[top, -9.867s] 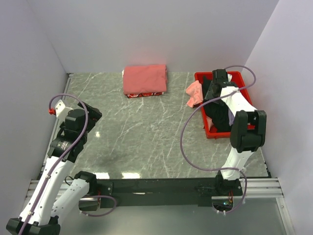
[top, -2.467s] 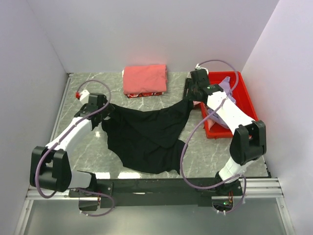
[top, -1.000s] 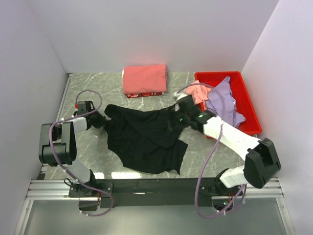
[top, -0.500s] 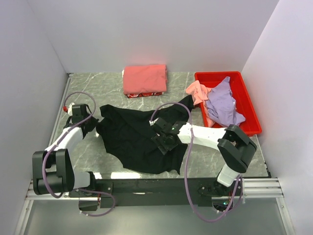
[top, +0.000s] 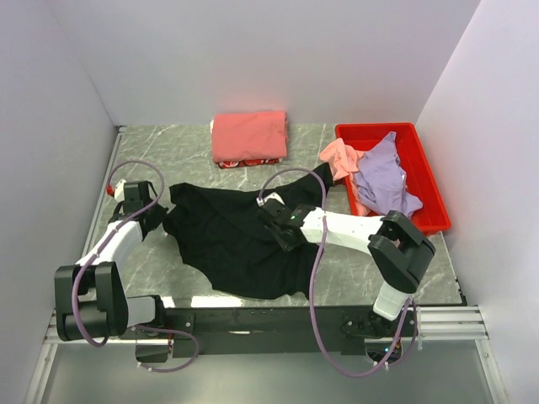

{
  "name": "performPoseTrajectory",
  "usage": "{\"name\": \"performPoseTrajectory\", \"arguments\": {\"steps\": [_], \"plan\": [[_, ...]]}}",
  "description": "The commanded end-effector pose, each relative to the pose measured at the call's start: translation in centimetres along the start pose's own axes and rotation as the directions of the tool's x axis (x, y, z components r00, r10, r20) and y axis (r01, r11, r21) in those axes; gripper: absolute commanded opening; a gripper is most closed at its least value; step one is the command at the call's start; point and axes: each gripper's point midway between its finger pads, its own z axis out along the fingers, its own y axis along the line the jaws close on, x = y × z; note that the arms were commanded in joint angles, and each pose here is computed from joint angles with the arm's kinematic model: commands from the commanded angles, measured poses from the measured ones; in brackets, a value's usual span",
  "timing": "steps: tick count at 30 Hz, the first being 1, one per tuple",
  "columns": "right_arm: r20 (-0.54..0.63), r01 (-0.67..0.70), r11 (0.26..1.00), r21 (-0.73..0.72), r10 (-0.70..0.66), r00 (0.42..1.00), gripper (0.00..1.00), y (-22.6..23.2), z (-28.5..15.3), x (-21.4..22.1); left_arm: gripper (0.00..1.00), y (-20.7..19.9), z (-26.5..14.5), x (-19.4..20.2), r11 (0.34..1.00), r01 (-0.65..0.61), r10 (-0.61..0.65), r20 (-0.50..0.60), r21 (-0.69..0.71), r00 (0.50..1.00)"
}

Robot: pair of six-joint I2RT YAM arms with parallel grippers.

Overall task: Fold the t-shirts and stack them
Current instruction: Flatten the tshirt out

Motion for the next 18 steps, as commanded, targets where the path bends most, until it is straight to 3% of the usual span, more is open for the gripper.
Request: {"name": "performPoseTrajectory", "arguments": {"steps": [1,4,11,15,18], "plan": [[0.085,-0.07,0.993,0.09,0.062,0.994,0.21,-1.6,-1.2,-2.5,0.01,-0.2,-0.7,-1.9,1.0,0.002,-0.001,0.078,-0.009,0.997],[0.107,-0.108,0.984,0.142,0.093,0.99,0.0,-3.0,-1.9,-2.8,0.01,-0.7,-1.5,-2.8,1.0,0.003,-0.007,0.132,0.026,0.991],[0.237,-0.28,0.938,0.205,0.23,0.944,0.0,-7.8,-5.0,-6.0,0.01,-3.0,-4.2,-6.2,0.994,0.027,-0.051,0.236,0.106,0.97],[0.421,-0.452,0.867,0.212,0.336,0.843,0.0,-13.5,-11.5,-9.8,0.01,-6.2,-8.1,-9.5,0.973,0.031,-0.105,0.317,0.229,0.943],[0.539,-0.509,0.841,0.182,0.347,0.767,0.0,-16.6,-16.5,-11.5,0.01,-8.8,-12.5,-12.7,0.941,0.041,-0.177,0.386,0.335,0.906]]}}
